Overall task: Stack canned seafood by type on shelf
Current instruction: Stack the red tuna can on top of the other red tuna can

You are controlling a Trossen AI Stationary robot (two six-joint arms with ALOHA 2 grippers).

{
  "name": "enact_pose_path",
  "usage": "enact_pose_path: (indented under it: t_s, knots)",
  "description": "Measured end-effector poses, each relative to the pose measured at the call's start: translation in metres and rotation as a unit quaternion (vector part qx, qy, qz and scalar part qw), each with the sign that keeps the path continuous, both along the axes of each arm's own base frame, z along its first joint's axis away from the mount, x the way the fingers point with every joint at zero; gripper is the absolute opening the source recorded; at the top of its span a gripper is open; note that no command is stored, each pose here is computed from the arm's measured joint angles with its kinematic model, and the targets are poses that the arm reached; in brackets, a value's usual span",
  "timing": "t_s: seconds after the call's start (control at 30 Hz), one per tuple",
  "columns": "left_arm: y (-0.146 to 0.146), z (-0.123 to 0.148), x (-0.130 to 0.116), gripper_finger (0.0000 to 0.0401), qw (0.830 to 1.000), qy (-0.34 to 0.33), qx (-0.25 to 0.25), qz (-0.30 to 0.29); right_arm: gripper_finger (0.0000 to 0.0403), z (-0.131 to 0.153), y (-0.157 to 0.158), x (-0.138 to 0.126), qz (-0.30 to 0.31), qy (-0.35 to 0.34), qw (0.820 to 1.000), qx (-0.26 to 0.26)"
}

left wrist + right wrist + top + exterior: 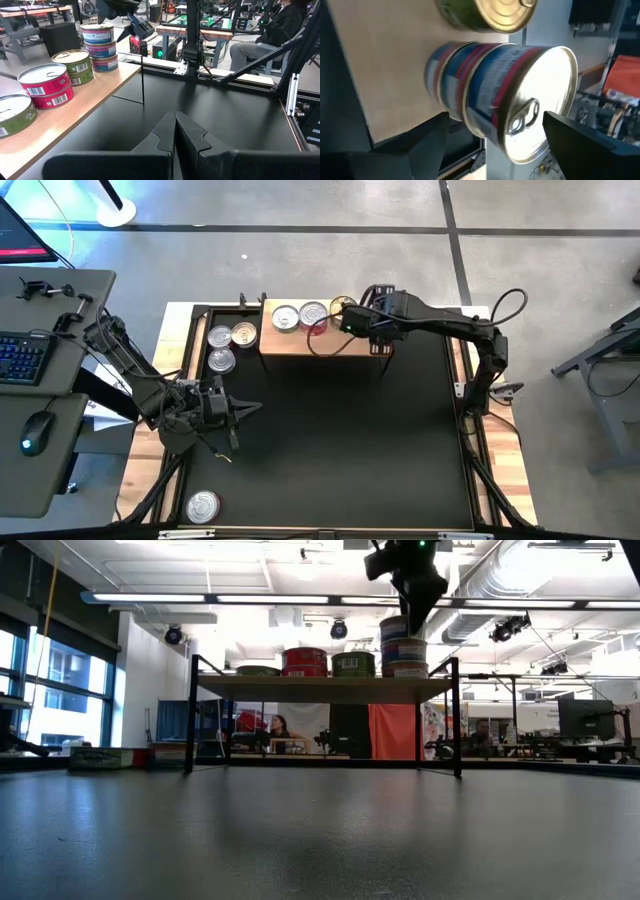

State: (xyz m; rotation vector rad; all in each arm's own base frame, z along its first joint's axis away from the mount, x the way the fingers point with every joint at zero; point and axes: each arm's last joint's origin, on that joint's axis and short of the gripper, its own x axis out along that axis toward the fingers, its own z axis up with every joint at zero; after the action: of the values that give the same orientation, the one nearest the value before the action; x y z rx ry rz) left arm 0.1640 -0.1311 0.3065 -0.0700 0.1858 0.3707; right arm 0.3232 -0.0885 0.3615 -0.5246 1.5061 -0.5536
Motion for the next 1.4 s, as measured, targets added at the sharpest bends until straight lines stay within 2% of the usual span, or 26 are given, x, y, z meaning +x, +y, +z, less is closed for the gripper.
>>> enact_pose_path:
  t_s: [0.2,0.3,0.53,0.63,0.7,0.77,0.87,0.93,1.03,1.13,1.3,1.4]
  knots:
    - [-0.001,0.003,0.001,0.0,1.0,-0.012,-0.01,-0.001,0.0312,0.003,0.01,-0.002,0.014,0.007,1.0,-0.011]
    - [-0.002,0.008,0.004,0.0,1.0,-0.024,-0.006,-0.009,0.0312,0.011,0.017,-0.007,0.006,-0.021,1.0,-0.004]
    - [0.008,0.017,0.02,0.0,0.996,-0.029,-0.013,-0.084,0.0312,0.038,0.029,-0.029,-0.025,-0.117,0.993,0.0]
    - [0.019,0.017,0.03,0.0,0.993,-0.024,-0.031,-0.108,0.0312,0.05,0.032,-0.039,-0.046,-0.183,0.982,0.035]
    - [0.024,0.013,0.036,0.0,0.987,-0.009,-0.06,-0.148,0.0312,0.057,0.035,-0.045,-0.051,-0.228,0.968,0.092]
    - [0.024,0.003,0.039,0.0,0.973,0.041,-0.108,-0.202,0.0312,0.064,0.039,-0.047,-0.043,-0.274,0.946,0.167]
    - [0.009,-0.023,0.033,0.0,0.928,0.173,-0.195,-0.266,0.0312,0.071,0.05,-0.043,-0.006,-0.321,0.908,0.268]
    - [-0.01,-0.039,0.022,0.0,0.896,0.253,-0.224,-0.289,0.0312,0.075,0.06,-0.036,0.03,-0.344,0.886,0.309]
    - [-0.046,-0.055,0.004,0.0,0.866,0.306,-0.242,-0.312,0.0312,0.076,0.078,-0.021,0.08,-0.364,0.863,0.341]
    - [-0.077,-0.072,-0.017,0.0,0.854,0.339,-0.255,-0.301,0.0312,0.067,0.097,-0.003,0.124,-0.353,0.853,0.363]
    - [-0.099,-0.102,-0.049,0.0,0.846,0.404,-0.281,-0.207,0.0312,0.044,0.127,0.02,0.167,-0.306,0.854,0.386]
    - [-0.105,-0.116,-0.06,0.0,0.82,0.462,-0.289,-0.174,0.0312,0.027,0.144,0.032,0.183,-0.271,0.857,0.398]
